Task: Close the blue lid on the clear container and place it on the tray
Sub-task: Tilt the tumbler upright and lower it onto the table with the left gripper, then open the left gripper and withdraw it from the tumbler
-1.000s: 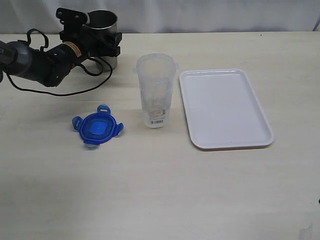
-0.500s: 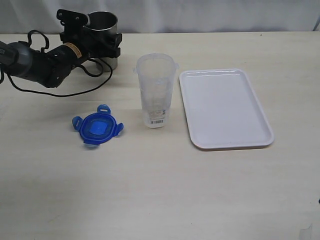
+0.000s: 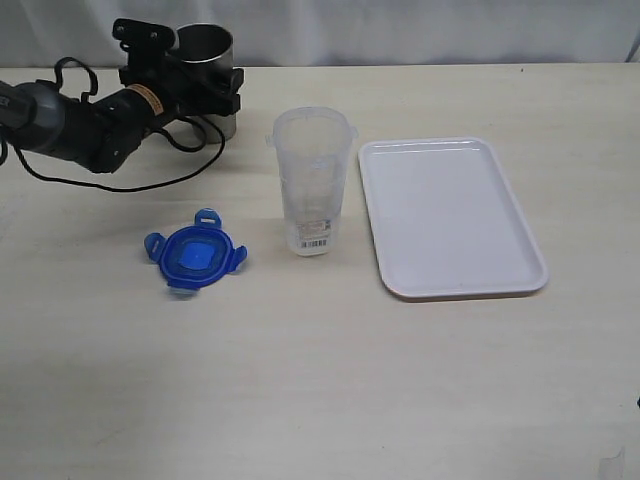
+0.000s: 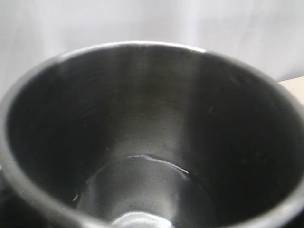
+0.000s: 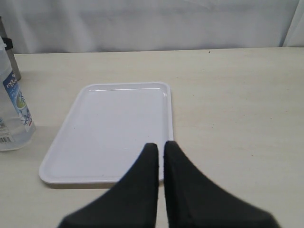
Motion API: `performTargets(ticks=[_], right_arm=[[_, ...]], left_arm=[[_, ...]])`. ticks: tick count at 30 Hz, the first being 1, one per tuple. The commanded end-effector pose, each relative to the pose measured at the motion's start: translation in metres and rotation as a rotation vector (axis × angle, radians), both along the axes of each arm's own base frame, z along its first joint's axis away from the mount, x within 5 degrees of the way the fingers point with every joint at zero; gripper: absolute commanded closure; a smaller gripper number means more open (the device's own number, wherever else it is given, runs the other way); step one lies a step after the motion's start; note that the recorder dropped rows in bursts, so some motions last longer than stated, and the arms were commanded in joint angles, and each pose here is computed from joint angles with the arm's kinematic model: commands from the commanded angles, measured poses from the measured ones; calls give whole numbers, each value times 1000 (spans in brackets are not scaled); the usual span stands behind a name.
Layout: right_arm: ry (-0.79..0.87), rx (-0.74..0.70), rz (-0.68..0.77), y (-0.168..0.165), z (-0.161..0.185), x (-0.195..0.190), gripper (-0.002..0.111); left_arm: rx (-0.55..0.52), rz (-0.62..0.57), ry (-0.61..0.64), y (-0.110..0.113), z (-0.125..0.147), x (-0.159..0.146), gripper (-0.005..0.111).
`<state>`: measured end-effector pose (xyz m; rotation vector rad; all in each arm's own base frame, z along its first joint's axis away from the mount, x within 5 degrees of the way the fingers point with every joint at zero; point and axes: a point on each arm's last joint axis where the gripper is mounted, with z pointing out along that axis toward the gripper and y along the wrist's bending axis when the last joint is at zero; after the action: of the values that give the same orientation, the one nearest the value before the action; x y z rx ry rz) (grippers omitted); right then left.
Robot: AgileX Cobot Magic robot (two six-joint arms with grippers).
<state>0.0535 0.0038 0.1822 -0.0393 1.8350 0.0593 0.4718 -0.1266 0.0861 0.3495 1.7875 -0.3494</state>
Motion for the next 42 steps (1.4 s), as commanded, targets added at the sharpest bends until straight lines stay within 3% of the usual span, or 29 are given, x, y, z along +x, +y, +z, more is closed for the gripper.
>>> performTargets(ticks=[1, 8, 13, 15, 21, 42], right_arm=[[-6, 6, -4, 0, 0, 0, 104], [-6, 6, -4, 0, 0, 0, 104], [-6, 6, -4, 0, 0, 0, 104], [-6, 6, -4, 0, 0, 0, 104], [-6, 6, -4, 0, 0, 0, 104], [-6, 6, -4, 0, 0, 0, 104]], left_arm=[[-2, 21, 16, 2, 5, 2, 26], [14, 31, 50, 3, 2, 2, 25], [33, 31, 75, 4, -1, 1, 9], [83, 6, 99, 3, -1, -1, 9], [79, 20, 139, 6, -5, -11, 9], [95, 33, 132, 27, 82, -94, 9]])
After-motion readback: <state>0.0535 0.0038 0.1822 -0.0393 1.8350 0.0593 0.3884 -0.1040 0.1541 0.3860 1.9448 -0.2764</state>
